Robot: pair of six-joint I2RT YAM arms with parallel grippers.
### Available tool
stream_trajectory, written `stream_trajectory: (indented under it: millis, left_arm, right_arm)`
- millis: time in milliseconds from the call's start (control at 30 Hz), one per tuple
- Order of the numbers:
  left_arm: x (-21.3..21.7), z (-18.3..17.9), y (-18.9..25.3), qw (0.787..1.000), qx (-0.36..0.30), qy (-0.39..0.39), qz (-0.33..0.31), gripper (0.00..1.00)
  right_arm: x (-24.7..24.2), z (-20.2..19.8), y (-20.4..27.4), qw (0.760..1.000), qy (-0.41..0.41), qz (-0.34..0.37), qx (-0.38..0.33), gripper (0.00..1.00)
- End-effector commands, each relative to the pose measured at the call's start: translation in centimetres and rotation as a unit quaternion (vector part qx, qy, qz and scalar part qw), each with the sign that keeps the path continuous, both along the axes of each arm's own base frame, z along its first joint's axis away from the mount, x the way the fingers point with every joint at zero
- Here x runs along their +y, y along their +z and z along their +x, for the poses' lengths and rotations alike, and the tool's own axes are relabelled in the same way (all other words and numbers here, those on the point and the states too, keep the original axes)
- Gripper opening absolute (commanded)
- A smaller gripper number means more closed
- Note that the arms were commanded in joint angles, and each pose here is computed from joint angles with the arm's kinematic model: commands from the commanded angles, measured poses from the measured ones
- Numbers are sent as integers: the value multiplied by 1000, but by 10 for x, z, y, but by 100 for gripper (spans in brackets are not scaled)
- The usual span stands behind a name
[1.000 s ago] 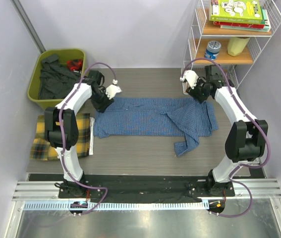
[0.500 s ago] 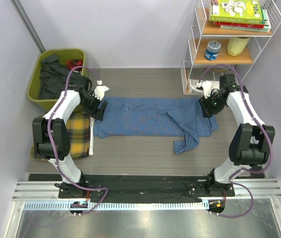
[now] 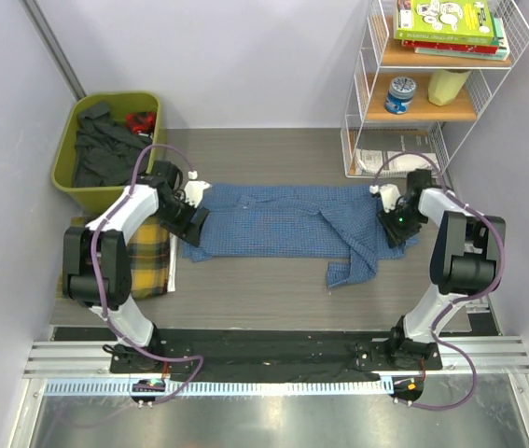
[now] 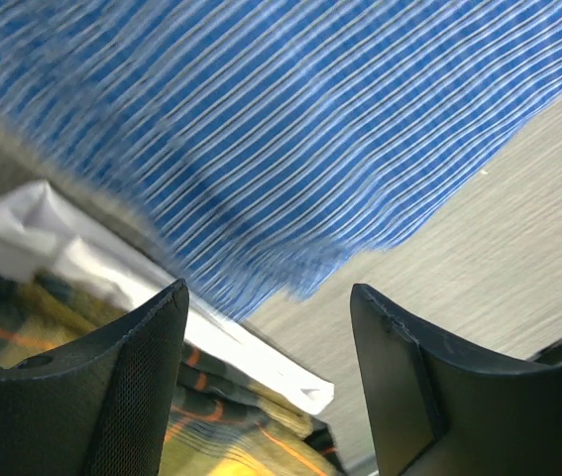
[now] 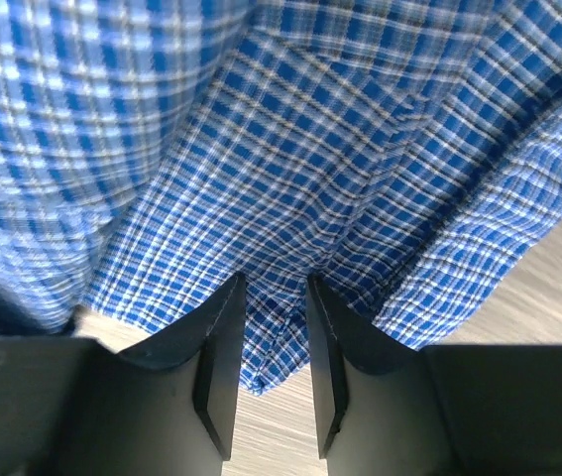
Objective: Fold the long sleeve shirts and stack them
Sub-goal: Fold the shirt
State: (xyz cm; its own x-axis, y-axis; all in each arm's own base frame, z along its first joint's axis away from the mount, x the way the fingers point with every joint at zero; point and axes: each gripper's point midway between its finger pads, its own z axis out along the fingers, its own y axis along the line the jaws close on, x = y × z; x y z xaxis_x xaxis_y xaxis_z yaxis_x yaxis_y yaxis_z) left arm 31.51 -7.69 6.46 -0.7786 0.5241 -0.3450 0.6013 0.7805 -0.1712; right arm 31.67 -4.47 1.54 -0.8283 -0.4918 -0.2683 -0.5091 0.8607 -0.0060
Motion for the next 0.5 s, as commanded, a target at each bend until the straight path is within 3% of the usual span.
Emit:
stream_trajectory:
  millis: [0, 100, 233, 300, 467]
  left_arm:
    - [-5, 5, 29, 998, -53, 39, -24, 67]
    - [-17, -15, 32, 997, -34, 26, -61, 63]
    - [-38, -55, 32, 992, 0, -16, -129, 51]
    - [-45, -72, 29, 989, 10, -25, -147, 46]
    - [-72, -86, 27, 989, 12, -71, -128, 41]
  right_arm:
    - [-75, -21, -11, 996, -45, -80, 22, 36]
    - [-95, -26, 1, 995, -59, -76, 21, 36]
    - [-55, -29, 48, 1000, -26, 4, -8, 41]
    - [-42, -28, 61, 1000, -20, 12, -19, 42]
    - [-44, -32, 70, 999, -27, 0, -21, 42]
